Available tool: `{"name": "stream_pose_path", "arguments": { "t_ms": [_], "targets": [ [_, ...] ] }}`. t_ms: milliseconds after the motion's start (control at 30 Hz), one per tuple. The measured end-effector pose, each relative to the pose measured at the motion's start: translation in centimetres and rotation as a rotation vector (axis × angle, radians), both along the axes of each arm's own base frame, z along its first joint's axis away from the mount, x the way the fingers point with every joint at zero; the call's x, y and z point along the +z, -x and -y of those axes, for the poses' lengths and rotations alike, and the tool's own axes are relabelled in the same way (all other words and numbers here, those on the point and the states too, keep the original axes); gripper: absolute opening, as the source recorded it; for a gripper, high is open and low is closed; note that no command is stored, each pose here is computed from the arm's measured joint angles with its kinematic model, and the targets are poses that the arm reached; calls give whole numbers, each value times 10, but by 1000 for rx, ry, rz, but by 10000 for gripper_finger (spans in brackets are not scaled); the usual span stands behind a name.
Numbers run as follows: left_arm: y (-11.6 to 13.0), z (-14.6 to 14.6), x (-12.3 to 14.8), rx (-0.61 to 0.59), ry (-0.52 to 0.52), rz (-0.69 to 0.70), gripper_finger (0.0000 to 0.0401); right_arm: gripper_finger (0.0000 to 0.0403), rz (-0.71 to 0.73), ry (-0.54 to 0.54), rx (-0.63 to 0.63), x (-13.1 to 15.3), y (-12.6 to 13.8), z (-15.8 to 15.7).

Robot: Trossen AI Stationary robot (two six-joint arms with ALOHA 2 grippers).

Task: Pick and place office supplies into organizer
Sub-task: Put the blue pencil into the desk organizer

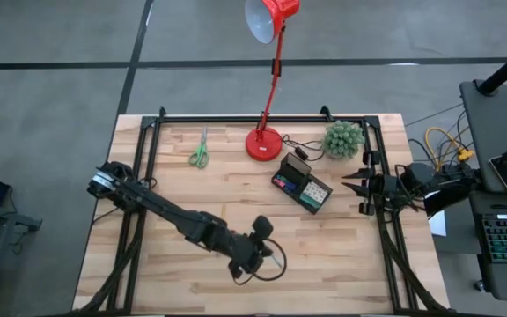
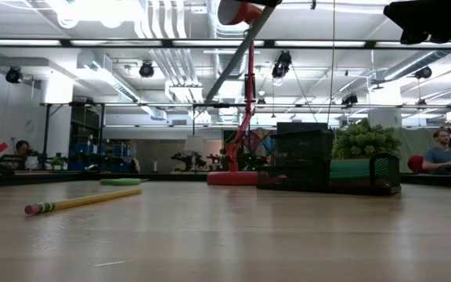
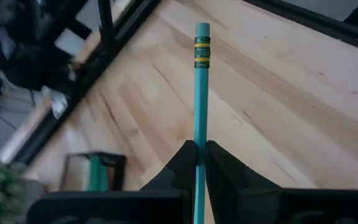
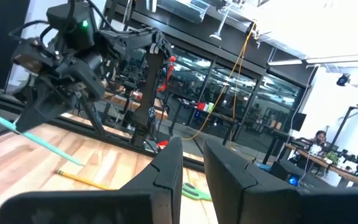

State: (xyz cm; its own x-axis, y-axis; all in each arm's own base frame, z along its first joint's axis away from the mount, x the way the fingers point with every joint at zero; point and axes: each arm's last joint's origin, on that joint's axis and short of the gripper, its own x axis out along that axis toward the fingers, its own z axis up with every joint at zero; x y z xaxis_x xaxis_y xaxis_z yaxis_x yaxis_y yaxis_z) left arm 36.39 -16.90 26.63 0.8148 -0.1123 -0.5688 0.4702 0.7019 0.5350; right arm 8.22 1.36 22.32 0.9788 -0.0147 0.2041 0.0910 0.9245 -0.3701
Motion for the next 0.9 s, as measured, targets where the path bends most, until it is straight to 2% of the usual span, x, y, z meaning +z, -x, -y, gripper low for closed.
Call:
{"name": "stream_pose_path", "arguments": {
  "t_ms": [133, 400, 600, 767, 900],
  "targets": [
    [-5, -5, 6, -11, -3, 61, 4, 56, 0, 9, -1, 0, 0, 0],
    [-14, -22, 10, -20, 16, 92, 4, 56, 0, 9, -2, 0, 0, 0],
    [-22, -35, 16, -77, 12, 150, 4, 56, 0, 9, -1, 0, 0, 0],
    [-30, -52, 23, -112, -32, 229, 4, 56, 0, 9, -1, 0, 0, 0],
    [-36, -71, 30, -152, 11, 279, 4, 56, 0, 9, -1, 0, 0, 0]
  ]
}}
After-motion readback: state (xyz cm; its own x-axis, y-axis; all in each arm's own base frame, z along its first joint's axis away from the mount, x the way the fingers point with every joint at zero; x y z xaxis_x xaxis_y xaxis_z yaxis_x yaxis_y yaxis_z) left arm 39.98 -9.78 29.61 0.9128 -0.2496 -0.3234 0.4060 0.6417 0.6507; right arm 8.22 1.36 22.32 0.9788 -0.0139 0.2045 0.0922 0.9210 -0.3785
